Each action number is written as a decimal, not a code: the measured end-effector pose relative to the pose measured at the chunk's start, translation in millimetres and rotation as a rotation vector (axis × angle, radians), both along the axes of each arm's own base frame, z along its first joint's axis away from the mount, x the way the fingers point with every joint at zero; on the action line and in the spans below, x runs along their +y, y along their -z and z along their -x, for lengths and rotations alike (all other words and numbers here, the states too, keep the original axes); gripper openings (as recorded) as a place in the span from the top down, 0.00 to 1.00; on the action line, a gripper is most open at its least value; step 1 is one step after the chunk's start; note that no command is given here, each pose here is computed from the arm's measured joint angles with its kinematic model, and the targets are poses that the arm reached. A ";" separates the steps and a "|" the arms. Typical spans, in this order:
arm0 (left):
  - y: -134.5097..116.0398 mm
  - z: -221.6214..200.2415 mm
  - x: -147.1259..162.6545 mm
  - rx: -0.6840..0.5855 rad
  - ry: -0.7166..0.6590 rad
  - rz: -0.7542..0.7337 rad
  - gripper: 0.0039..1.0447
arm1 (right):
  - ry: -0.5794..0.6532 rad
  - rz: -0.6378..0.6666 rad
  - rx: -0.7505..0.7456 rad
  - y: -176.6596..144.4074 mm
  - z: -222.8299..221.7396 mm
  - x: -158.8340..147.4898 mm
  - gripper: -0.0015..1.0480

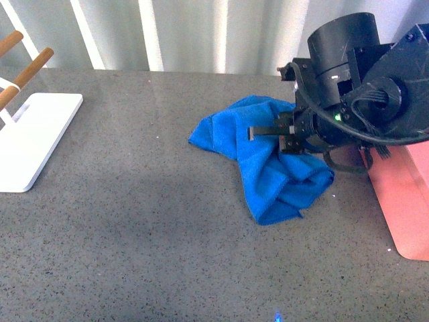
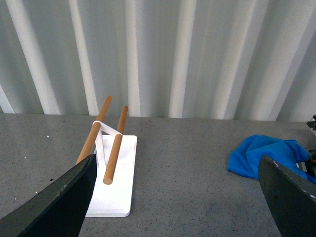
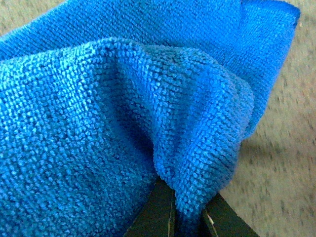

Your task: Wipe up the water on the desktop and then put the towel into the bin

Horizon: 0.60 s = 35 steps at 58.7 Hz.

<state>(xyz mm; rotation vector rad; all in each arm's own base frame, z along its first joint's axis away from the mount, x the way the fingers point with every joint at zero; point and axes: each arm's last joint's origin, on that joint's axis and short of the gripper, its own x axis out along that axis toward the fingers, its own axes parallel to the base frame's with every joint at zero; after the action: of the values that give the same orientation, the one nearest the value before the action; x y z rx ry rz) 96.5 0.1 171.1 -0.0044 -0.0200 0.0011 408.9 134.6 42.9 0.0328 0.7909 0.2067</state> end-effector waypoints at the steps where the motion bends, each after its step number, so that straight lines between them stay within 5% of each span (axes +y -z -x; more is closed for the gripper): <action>1: 0.0 0.0 0.0 0.000 0.000 0.000 0.06 | -0.019 -0.019 -0.011 -1.2 -2.7 3.3 0.97; 16: 0.0 0.0 0.0 0.000 0.000 0.000 0.06 | -0.353 -0.211 -0.022 -19.4 -11.3 67.8 0.97; 35: 0.0 0.0 0.0 0.000 0.000 0.000 0.06 | -0.421 -0.262 0.115 3.3 15.7 83.8 0.97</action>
<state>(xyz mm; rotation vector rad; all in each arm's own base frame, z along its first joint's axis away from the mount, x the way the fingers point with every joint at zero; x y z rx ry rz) 96.5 0.1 171.1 -0.0040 -0.0200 0.0011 393.1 218.4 39.6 0.1268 0.8760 0.7121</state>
